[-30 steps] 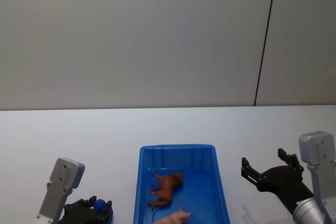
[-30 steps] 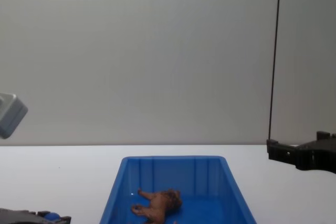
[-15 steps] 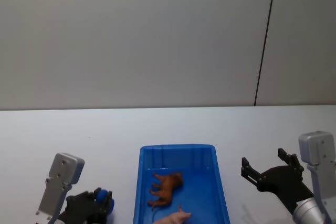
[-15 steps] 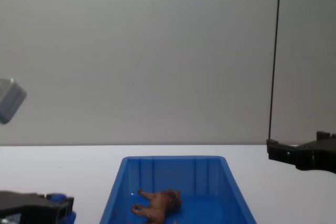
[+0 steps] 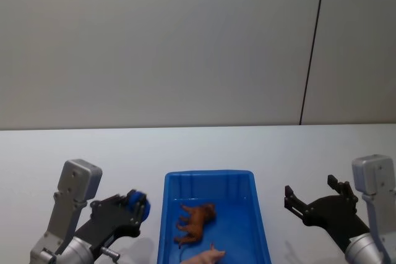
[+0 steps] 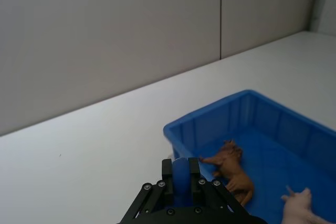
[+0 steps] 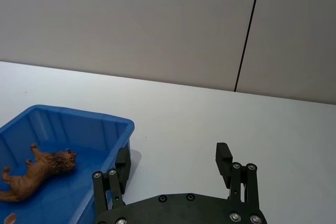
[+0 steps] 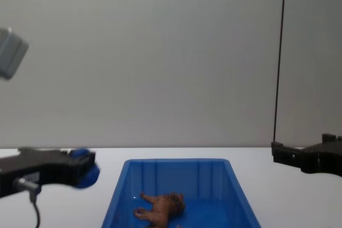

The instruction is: Pick up the two dolls from the table and place them into the box.

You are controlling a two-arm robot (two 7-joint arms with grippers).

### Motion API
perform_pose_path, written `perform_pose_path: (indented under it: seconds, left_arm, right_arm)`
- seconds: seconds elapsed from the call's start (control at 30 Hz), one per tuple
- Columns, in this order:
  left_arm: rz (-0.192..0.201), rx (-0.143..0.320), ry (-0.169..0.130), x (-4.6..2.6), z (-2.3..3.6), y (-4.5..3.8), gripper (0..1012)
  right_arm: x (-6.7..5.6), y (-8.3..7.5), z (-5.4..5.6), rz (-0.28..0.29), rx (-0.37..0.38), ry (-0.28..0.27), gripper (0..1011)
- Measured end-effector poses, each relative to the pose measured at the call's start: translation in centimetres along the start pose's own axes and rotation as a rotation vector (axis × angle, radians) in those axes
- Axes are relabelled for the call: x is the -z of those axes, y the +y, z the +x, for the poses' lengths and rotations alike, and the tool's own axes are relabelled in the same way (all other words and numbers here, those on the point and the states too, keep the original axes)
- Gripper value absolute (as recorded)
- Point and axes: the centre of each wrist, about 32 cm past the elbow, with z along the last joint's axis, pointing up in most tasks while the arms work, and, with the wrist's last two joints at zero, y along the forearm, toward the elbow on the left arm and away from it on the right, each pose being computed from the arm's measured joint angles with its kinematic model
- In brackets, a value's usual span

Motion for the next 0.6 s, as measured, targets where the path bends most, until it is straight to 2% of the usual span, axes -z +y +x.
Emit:
perform_pose_path:
  seconds: [0.1,0.2,0.3,0.6]
  left_arm:
    - [-0.054,0.039,-0.008,-0.64,-0.14,-0.27,158]
    - [-0.083,0.064,-0.010,-0.97,-0.25,-0.47,145]
    - [-0.135,0.115,-0.014,-1.51,-0.51,-0.91,133]
    - [-0.224,0.224,-0.007,-2.32,-1.15,-2.19,414]
  right_arm:
    - [0.0,0.0,0.0,0.000,0.000,0.000,1001]
    - [0.0,0.0,0.0,0.000,0.000,0.000,1001]
    - [0.0,0.0,0.0,0.000,0.000,0.000,1001]
    - [0.0,0.0,0.0,0.000,0.000,0.000,1001]
